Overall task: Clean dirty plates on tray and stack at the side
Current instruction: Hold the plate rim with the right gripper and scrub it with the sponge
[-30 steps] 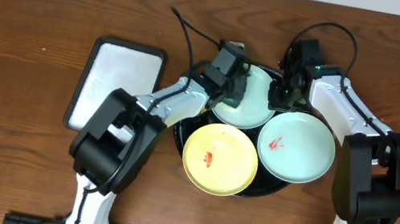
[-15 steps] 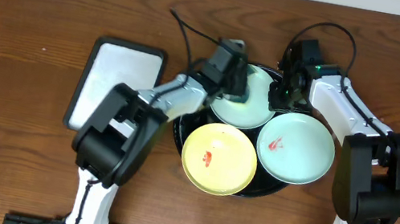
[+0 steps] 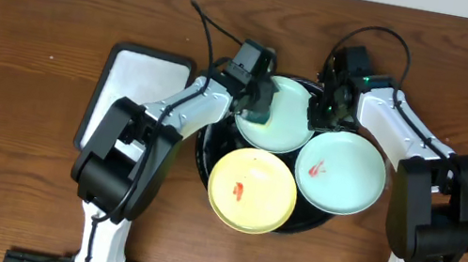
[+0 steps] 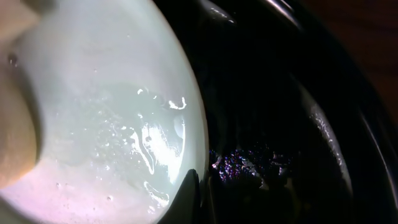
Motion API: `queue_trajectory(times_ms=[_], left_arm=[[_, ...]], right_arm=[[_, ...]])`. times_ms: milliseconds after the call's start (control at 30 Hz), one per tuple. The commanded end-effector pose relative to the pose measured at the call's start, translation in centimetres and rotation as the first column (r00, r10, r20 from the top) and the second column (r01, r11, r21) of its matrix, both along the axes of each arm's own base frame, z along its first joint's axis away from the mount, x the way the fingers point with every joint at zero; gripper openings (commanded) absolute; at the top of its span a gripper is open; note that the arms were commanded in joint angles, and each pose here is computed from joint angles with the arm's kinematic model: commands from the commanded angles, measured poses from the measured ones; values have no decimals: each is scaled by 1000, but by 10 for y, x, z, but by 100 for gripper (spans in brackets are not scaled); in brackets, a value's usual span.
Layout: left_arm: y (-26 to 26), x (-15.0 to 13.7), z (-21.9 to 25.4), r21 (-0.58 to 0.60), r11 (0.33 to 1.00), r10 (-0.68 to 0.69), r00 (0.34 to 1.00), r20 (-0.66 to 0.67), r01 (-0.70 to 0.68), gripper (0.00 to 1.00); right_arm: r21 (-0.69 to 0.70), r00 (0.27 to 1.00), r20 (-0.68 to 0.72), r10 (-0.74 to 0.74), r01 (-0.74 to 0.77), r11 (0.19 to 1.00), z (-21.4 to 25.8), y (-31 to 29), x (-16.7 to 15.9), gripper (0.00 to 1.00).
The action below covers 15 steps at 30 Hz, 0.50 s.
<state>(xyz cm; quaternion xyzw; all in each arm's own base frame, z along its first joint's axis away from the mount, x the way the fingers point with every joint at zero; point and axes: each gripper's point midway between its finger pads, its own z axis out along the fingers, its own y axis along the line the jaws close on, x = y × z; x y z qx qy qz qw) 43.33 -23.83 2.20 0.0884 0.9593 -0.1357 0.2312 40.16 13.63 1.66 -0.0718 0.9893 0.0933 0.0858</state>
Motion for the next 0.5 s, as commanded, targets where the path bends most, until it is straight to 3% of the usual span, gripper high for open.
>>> queue_trajectory(times_ms=[0,133,333,467], left_arm=[[34,-19,-30,213,977,-3,999,-55,15,7],[34,-30,-30,198,980,-5,995,-102,25,7],[-15,-42,-30,-102,995,-14,976,-217,-8,7],[-36,-36,-32,-194,978,27,973,-229,-72,8]], right_arm=[[-45,999,-37,29,-30,999,-9,-6,-11,1],[-47,999,-43,28,-30,998,-10,-6,-12,1],[-43,999,-43,2,-4,999,-9,-6,-11,1],[-44,999,-41,21,-23,999,-9,-4,-12,1]])
